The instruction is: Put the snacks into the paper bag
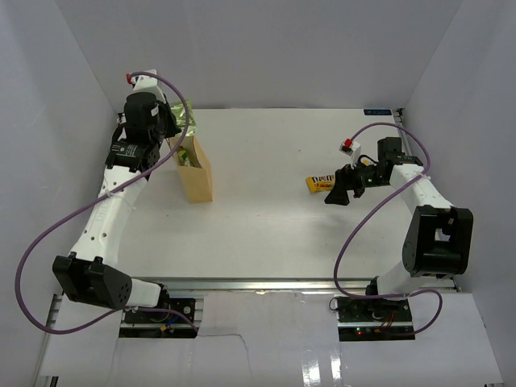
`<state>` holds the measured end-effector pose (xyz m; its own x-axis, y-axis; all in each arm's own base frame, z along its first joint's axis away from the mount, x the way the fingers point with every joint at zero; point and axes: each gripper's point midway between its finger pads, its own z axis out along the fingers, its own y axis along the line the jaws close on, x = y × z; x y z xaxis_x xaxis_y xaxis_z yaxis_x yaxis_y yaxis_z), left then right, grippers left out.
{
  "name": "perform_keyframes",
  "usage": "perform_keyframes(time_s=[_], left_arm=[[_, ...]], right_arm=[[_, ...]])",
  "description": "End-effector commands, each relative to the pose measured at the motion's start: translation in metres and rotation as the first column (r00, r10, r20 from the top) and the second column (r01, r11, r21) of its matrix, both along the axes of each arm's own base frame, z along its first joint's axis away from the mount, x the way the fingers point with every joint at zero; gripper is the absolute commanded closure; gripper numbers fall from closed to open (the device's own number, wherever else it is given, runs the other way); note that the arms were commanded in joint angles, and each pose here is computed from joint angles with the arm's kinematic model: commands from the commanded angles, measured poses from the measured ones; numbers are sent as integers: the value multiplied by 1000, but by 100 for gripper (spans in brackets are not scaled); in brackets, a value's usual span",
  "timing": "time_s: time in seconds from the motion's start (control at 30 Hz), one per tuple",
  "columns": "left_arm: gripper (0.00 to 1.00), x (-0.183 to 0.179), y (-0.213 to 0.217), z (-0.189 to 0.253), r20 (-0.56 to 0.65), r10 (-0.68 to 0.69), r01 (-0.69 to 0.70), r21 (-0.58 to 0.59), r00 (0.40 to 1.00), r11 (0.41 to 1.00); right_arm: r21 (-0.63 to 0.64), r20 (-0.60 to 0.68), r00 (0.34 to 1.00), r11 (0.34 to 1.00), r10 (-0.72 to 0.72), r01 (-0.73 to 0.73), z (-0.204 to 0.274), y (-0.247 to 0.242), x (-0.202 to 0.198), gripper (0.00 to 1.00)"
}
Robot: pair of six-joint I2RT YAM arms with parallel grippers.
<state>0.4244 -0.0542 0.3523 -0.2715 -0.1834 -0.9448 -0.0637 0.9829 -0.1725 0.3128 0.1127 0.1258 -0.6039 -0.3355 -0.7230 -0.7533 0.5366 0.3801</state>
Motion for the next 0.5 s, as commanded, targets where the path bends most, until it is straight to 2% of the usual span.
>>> perform_keyframes(time_s=[0.0, 0.47], left_arm=[[100, -9, 14, 19, 35, 70, -72, 56, 997, 996], [100, -20, 14, 57, 122, 70, -72, 14, 990, 997]], right_arm=[[14, 7, 1000, 1000, 0, 0, 3, 0, 0, 1], [18, 5, 1000, 1000, 3, -3, 2, 1, -1, 1]])
